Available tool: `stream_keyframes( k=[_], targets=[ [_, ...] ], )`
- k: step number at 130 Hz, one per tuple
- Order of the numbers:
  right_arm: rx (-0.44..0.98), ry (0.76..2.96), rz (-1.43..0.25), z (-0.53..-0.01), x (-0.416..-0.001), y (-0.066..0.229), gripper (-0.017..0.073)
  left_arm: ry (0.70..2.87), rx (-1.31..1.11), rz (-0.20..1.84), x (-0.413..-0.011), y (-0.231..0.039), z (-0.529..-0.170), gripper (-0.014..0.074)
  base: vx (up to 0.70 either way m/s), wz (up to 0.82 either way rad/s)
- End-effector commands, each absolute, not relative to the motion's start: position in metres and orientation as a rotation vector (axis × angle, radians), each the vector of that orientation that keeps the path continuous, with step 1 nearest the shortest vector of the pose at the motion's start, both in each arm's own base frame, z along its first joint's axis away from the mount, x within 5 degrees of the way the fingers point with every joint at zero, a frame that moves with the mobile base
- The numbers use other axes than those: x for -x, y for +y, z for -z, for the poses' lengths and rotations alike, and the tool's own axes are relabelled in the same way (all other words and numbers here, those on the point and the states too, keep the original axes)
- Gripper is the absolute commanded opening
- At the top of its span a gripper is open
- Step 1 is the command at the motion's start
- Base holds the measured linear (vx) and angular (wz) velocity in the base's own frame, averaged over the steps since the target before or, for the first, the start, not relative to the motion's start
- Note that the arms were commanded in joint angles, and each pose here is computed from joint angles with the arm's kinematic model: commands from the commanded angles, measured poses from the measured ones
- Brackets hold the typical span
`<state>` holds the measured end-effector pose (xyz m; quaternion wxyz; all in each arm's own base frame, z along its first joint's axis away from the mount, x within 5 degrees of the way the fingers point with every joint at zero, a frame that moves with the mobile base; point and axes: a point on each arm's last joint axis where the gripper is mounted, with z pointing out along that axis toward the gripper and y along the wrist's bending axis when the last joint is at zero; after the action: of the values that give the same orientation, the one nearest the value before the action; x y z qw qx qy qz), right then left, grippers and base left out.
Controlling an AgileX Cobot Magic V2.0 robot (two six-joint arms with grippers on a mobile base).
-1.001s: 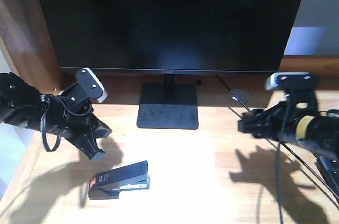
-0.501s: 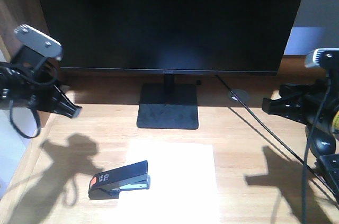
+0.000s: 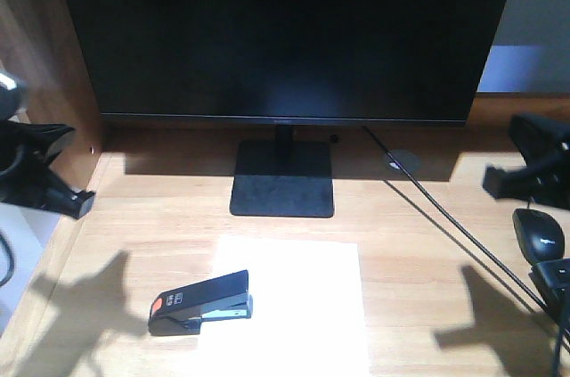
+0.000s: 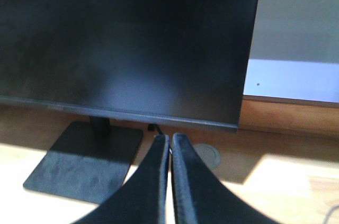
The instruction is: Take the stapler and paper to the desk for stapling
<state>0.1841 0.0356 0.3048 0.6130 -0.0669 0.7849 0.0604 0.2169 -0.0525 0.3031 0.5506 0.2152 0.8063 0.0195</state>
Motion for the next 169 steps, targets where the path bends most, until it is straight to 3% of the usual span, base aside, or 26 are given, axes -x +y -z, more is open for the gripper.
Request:
stream_keyframes(
  k=[1,45,87,169],
  targets=[
    [0.184,1.762,-0.126,-0.307,-0.168,0.033,-0.0007,1.721,-0.461,-0.021,-0.202,-0.051,-0.326,-0.0006,0.0,0.0],
    [0.197,1.605,-0.106,-0.298,-0.11,0.021,-0.0006,1.613,-0.438,-0.022,-0.147,-0.037,-0.316,-0.0006,0.0,0.0],
    [0.187,1.556,-0.111,-0.295,-0.096,0.019,-0.0006,1.484,-0.403,-0.024,-0.105,-0.027,-0.315,-0.0006,0.0,0.0],
    [0.184,1.556,-0.107,-0.295,-0.096,0.018,-0.0006,1.458,-0.395,-0.025,-0.098,-0.025,-0.318,-0.0006,0.0,0.0]
  ],
)
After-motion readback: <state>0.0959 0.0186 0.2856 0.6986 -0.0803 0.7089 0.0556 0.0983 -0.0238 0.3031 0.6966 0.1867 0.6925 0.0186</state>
